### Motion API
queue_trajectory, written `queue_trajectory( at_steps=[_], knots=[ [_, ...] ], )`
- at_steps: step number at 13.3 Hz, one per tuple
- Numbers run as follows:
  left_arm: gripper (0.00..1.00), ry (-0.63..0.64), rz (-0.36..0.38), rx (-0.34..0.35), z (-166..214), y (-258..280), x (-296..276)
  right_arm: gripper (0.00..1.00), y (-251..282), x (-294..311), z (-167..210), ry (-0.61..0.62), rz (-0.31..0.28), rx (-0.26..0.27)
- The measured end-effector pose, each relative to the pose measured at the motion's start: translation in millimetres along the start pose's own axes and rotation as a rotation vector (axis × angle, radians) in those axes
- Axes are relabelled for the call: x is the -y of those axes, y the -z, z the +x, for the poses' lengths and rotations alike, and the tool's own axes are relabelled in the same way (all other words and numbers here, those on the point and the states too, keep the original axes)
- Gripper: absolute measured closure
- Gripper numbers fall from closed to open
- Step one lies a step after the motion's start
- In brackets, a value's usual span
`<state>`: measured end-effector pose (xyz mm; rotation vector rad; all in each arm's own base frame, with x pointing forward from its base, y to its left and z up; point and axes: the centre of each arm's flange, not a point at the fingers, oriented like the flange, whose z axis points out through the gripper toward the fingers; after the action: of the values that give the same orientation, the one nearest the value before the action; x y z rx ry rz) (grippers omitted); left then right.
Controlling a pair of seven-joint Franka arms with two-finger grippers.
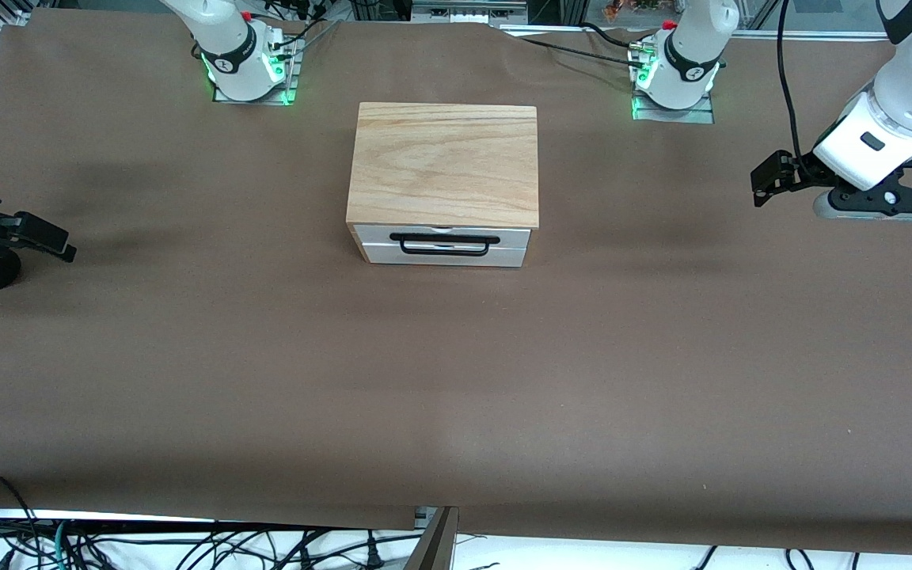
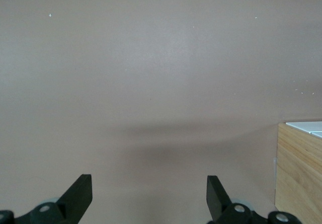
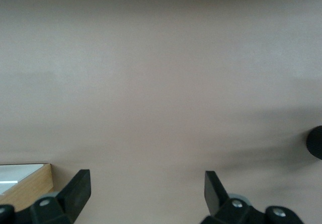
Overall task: Pull top drawer with both arms simultaneously
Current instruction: 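Move the left gripper and the right gripper toward the drawer handle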
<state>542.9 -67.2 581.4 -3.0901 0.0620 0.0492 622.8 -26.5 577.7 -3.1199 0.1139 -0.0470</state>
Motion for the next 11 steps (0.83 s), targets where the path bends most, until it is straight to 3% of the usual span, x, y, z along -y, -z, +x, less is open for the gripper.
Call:
queue_trajectory(
  at_steps=[2,6,8,11],
  knots=[
    [0.0,-0.022,0.002,0.021,1,-7,-12,0.0,-9,6,2,0.006,0.017,0.018],
    [0.0,-0.054,-0.04,0.106,10,-40,-37,0.0,-72,40,17,-0.016,0.23,0.13],
    [0.0,-0.052,-0.163,0.171,19,-66,-57,0.0,-103,56,24,-0.04,0.35,0.184],
    [0.0,-0.012,-0.398,0.274,44,-109,-84,0.0,-133,86,30,-0.07,0.599,0.251]
  ],
)
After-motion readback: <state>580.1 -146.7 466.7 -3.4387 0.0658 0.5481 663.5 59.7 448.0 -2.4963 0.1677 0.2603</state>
